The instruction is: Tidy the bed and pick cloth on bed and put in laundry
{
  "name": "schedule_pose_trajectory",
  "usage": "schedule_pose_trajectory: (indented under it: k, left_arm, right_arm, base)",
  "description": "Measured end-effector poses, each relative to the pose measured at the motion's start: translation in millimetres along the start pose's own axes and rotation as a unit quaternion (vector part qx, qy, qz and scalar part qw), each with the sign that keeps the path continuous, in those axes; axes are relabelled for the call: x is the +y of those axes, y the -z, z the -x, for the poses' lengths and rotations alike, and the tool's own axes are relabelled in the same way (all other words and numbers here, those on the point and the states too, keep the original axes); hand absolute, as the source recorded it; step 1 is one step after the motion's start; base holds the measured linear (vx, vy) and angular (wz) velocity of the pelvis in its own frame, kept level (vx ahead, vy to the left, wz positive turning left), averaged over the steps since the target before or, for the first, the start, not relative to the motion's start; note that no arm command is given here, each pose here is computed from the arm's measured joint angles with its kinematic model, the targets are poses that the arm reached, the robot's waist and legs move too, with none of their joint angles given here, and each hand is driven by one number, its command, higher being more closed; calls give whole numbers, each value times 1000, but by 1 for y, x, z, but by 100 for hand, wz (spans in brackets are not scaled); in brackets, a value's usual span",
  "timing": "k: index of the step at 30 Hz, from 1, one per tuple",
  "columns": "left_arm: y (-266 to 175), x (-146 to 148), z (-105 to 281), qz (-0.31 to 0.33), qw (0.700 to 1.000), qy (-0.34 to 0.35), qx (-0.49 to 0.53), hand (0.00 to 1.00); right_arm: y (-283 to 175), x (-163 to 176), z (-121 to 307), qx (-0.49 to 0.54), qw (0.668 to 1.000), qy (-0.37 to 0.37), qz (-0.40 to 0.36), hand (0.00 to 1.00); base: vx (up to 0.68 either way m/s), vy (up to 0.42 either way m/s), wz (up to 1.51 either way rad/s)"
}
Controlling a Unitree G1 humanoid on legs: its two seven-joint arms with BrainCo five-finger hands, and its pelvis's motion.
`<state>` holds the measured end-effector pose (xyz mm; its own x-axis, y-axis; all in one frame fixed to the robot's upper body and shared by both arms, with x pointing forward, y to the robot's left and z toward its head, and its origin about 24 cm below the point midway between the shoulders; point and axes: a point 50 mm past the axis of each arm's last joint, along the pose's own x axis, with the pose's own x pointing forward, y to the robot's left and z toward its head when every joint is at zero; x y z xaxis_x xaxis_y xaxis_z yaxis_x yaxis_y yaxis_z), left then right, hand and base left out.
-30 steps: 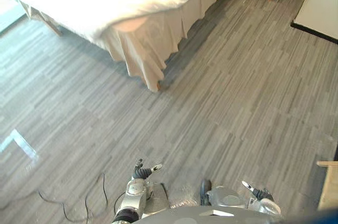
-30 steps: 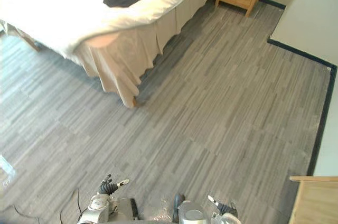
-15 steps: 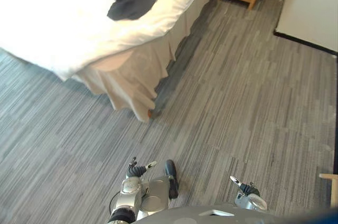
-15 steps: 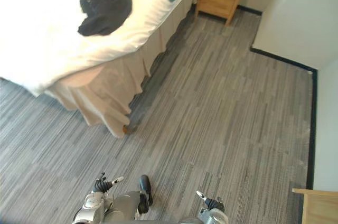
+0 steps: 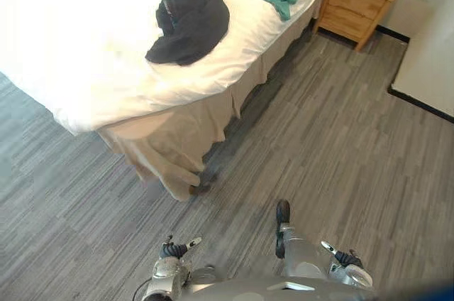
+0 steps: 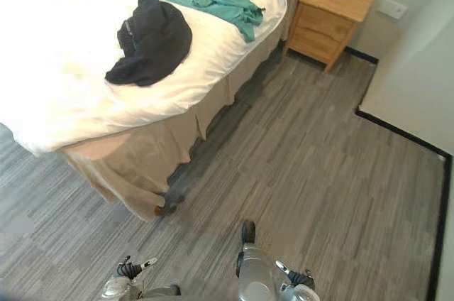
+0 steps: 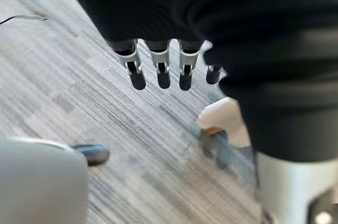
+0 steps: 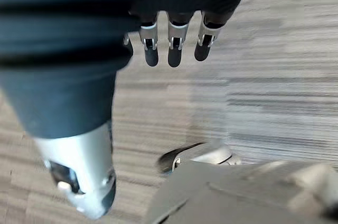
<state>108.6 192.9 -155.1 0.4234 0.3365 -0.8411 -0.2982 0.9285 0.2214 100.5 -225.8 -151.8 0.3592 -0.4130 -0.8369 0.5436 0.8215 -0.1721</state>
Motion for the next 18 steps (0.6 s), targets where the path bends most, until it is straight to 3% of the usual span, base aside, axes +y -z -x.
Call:
schedule_pose_trajectory:
  k: [2, 9, 18]
  left_arm:
    - [2, -11, 3, 8, 1000, 12, 0, 0]
    - [-19, -8, 3, 45, 998, 8, -49, 0]
    - [-18, 2, 2, 55, 997, 0, -46, 0]
  right_arm:
    - [-6, 0, 0, -15, 1000, -3, 21, 0]
    - [-13, 20, 2, -42, 995, -39, 79, 0]
    - [-11, 33, 1, -26, 992, -56, 109, 0]
  base:
    - [403, -380, 32]
    - [332, -258, 74]
    - [301, 61, 59]
